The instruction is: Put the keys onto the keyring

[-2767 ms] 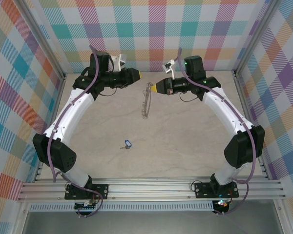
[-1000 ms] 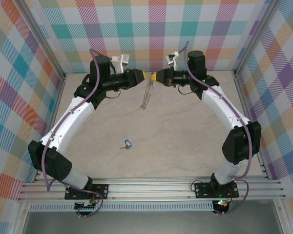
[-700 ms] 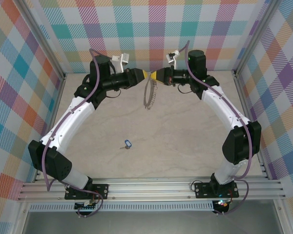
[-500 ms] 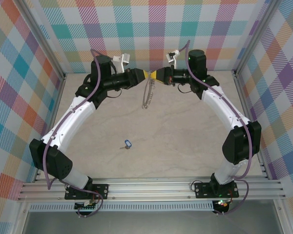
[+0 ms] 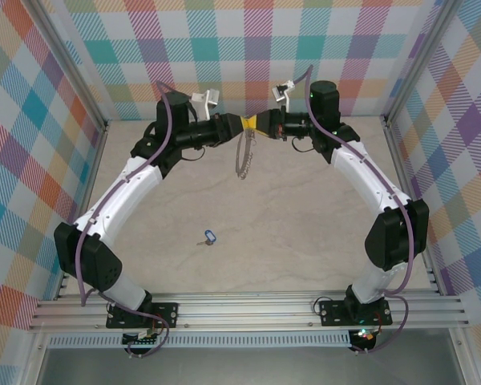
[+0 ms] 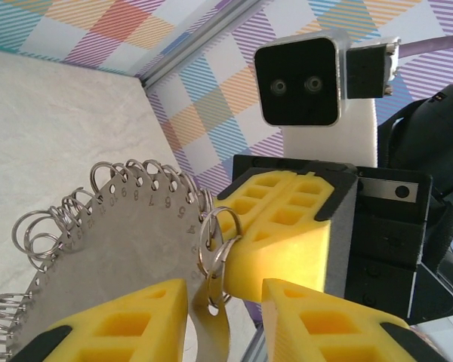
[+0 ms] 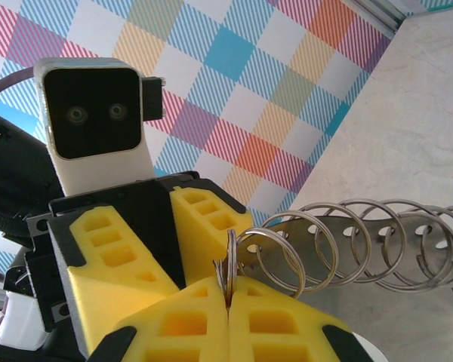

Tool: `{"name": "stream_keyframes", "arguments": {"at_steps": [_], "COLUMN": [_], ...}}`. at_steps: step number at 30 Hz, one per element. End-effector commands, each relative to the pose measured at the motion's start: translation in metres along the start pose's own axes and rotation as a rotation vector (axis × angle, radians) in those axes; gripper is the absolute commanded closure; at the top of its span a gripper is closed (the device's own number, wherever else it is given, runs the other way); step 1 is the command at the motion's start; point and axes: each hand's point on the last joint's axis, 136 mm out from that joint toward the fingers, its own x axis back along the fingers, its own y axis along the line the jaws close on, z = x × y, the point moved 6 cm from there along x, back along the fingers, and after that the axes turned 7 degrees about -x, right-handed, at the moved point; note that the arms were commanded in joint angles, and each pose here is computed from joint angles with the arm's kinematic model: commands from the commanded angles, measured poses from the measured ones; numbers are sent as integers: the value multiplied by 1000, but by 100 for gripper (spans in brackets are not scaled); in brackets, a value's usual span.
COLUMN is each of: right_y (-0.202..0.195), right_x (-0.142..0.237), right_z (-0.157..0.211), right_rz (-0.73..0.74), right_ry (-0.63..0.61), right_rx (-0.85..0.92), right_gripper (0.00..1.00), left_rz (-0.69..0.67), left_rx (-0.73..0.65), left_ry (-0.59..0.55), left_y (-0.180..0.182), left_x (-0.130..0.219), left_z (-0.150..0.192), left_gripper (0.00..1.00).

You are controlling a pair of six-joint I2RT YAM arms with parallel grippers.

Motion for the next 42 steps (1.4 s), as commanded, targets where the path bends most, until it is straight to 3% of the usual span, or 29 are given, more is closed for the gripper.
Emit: {"name": "stream_keyframes", "arguments": {"at_steps": [1,13,19,30,35,38,40,42], "right_y": [32,26,27,30,29,29,28,28], "right_x": [9,7,8,9,9,10,11,12], "right_z": [-4,-1,0,1,2,2,1,-2], "right_rz": [-61,-57,-56,-59,-52,-42,-32,-24], "right_ry": [-11,3,2,11,11,6,-3,-17], "right_rx": [89,72,70,70,70,66,63,59], "right_gripper": [100,100,100,100,100,100,96,80], "left_rz": [57,69,86,112,122,117,114,105], "left_rx": [-28,-36,-33,-30,-33,-38,-49,-60], "left_ry": [-13,-51,-51,-46,-57,-70,-83,-100], "left_y": [-18,-26,-27,-30,-30,-29,-30,-31], "left_x": [0,0,-5,-19,-25,-24,-23,-20], "left_z": [-6,-15,-15,-17,-20,-21,-22,-23], "left_gripper": [68,69,81,77,100,100,100,100]}}
